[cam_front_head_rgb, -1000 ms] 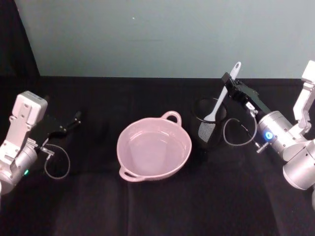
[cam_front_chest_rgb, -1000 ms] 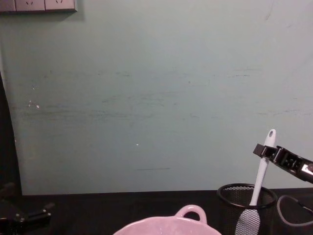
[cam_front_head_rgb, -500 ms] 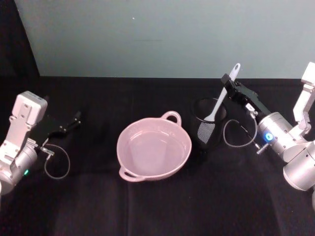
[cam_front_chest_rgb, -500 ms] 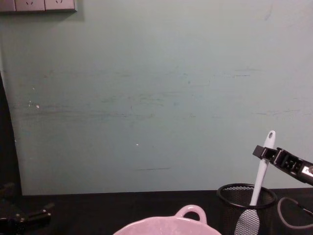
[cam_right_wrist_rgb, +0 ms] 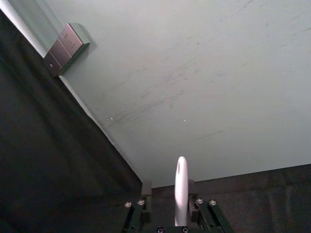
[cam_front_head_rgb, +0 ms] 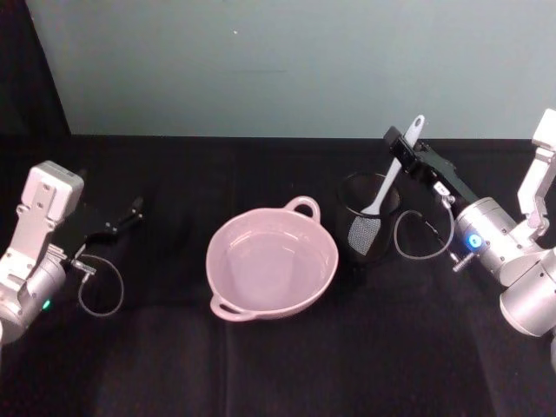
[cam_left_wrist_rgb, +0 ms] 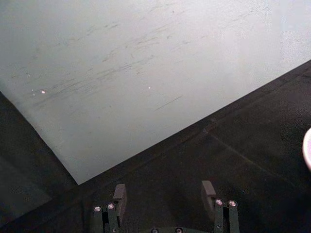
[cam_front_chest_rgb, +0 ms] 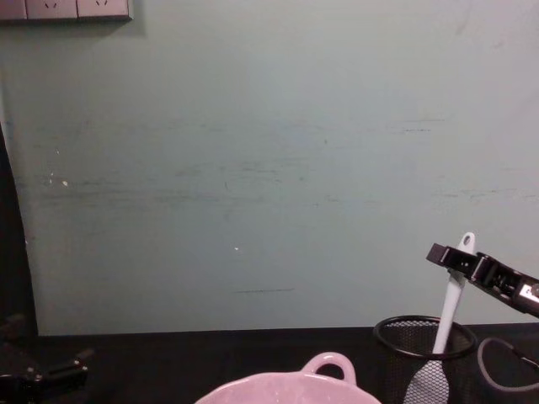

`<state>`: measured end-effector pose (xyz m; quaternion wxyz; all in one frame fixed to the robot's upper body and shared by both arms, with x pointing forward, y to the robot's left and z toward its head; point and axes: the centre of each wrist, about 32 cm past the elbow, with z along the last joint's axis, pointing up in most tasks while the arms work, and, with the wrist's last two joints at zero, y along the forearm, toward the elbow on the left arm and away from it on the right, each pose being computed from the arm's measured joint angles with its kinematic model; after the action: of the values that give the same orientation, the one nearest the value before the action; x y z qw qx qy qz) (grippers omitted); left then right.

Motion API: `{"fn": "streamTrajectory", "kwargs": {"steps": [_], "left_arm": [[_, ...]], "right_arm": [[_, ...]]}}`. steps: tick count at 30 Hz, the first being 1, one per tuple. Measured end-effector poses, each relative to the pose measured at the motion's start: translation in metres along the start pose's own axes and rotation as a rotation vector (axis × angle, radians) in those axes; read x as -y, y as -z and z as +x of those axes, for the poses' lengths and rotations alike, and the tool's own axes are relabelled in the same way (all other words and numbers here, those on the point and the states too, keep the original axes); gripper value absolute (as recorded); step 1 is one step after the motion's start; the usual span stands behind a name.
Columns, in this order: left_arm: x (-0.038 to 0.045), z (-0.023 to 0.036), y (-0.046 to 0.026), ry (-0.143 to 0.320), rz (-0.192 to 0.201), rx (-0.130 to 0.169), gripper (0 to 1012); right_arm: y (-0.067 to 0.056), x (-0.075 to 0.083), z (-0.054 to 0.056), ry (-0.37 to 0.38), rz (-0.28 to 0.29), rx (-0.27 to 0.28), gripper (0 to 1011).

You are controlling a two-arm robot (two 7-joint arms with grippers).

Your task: Use the one hand to pick up the spoon and stir the clear water in the bowl.

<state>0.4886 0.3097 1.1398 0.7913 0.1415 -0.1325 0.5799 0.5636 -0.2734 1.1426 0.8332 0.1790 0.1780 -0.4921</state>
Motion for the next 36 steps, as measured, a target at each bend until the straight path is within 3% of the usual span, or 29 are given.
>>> {"fn": "streamTrajectory", "kwargs": {"steps": [19, 36], "left_arm": [[0.0000, 0.0000, 0.0000, 0.000, 0.000, 0.000, 1011], [0.0000, 0.0000, 0.0000, 0.000, 0.000, 0.000, 1011]], "right_arm": [[0.000, 0.000, 0.000, 0.002, 0.000, 0.002, 982], [-0.021, 0.024, 0.009, -0.023, -0.024, 0.050, 1003]]}}
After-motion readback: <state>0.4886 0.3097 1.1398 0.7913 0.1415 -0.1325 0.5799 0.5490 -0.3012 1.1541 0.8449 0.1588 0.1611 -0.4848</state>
